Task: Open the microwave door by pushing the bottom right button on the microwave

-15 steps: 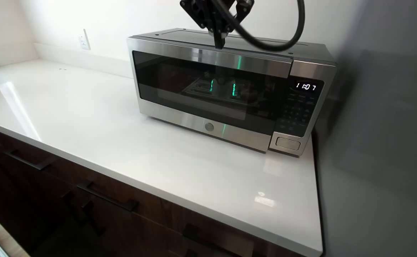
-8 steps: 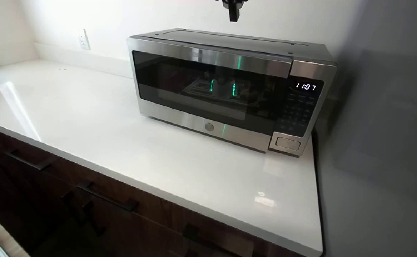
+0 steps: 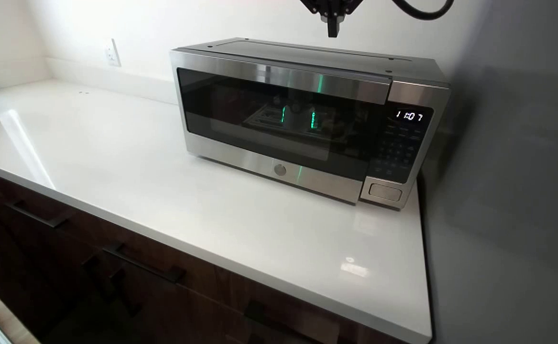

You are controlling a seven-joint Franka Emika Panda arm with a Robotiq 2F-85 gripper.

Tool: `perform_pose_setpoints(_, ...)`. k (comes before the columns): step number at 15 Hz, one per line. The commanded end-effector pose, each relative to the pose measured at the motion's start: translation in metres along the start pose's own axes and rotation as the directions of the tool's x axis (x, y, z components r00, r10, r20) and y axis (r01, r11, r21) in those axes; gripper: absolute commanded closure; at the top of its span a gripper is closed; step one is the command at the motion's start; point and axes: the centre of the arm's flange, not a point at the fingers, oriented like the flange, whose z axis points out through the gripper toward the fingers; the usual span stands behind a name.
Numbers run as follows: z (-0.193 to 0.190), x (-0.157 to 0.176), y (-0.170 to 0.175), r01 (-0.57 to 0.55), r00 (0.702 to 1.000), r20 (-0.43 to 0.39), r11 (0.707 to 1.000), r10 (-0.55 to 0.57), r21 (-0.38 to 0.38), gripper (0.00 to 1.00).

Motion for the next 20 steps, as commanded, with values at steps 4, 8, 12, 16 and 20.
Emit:
perform_pose_setpoints(4, 0.038, 0.016, 0.017, -0.011, 1.0, 0.014, 0.999, 0.011, 0.036, 1.0)
perform_pose_setpoints(8, 0.055, 0.015, 0.021, -0.015, 0.999, 0.045, 0.999, 0.013, 0.039, 1.0)
perform_pose_setpoints(12, 0.069, 0.012, 0.022, -0.011, 0.996, 0.085, 0.999, 0.008, 0.042, 1.0)
perform_pose_setpoints(16, 0.075, 0.011, 0.022, -0.014, 0.993, 0.12, 0.999, 0.008, 0.047, 1.0)
perform_pose_setpoints(20, 0.072, 0.008, 0.023, -0.024, 0.985, 0.17, 0.997, 0.012, 0.069, 1.0)
